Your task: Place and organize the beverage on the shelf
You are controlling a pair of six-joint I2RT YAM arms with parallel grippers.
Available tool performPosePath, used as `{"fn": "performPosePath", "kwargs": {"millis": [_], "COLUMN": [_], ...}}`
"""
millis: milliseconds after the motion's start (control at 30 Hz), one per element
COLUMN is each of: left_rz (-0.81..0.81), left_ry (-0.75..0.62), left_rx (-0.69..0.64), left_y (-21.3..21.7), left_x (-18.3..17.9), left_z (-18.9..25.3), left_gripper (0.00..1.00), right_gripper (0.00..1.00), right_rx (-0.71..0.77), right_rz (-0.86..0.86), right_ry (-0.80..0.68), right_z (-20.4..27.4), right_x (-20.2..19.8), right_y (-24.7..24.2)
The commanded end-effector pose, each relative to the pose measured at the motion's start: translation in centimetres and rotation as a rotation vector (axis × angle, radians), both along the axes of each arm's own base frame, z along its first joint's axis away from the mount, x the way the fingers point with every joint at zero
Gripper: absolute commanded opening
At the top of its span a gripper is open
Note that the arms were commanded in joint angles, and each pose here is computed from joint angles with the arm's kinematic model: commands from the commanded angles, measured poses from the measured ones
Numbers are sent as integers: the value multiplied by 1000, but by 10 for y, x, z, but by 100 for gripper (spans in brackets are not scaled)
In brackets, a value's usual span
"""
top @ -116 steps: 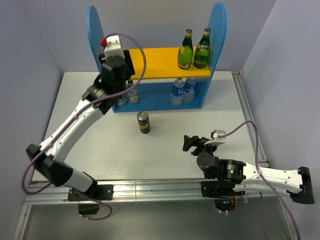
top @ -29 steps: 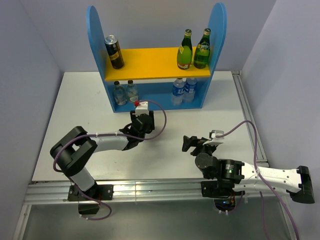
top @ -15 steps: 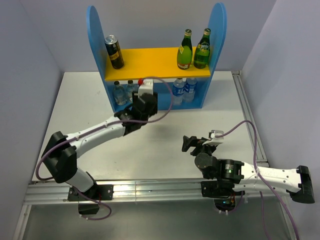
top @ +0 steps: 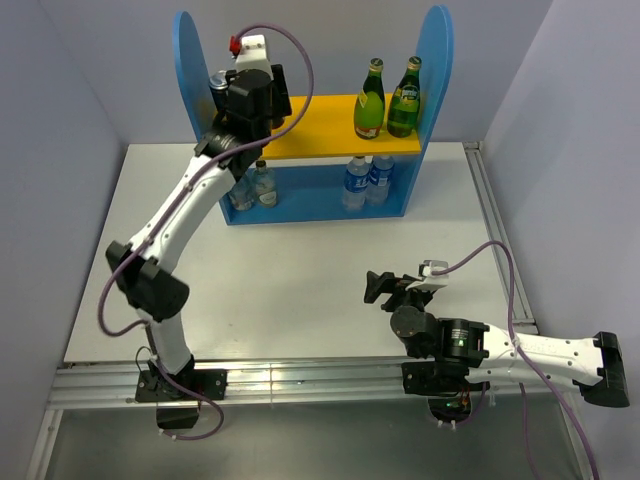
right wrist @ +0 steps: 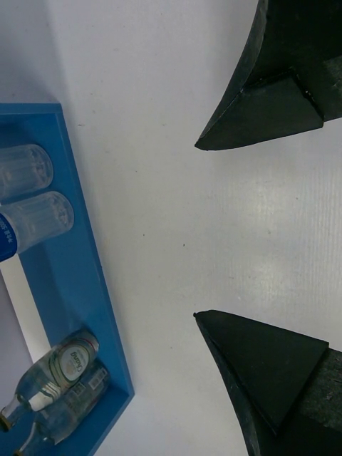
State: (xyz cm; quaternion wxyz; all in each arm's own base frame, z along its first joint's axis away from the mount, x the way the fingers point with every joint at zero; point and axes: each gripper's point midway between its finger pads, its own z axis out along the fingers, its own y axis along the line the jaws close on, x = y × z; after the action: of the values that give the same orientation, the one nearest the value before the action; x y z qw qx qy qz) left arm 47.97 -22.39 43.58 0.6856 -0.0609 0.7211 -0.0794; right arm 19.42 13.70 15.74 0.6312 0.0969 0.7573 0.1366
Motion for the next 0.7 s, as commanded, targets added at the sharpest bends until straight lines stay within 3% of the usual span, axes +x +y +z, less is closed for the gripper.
{"fn": "performPosePath", "kwargs": {"millis": [0, 200, 667], "left_rz": [-29, -19, -46], "left_ry": [55, 77, 84], "left_rx": [44, 56, 82], "left_y": [7, 14, 20], "left_x": [35, 65, 46], "left_z": [-20, -32, -12], "left_gripper": [0, 0, 0], "right_gripper": [100, 100, 100], "right_rx": [35, 38, 27], "right_rz": [-20, -19, -20], "right_ry": [-18, -20, -18], "right_z": [6, 6, 6], "right_x": [1, 1, 2], "right_y": [-2, -2, 0]}}
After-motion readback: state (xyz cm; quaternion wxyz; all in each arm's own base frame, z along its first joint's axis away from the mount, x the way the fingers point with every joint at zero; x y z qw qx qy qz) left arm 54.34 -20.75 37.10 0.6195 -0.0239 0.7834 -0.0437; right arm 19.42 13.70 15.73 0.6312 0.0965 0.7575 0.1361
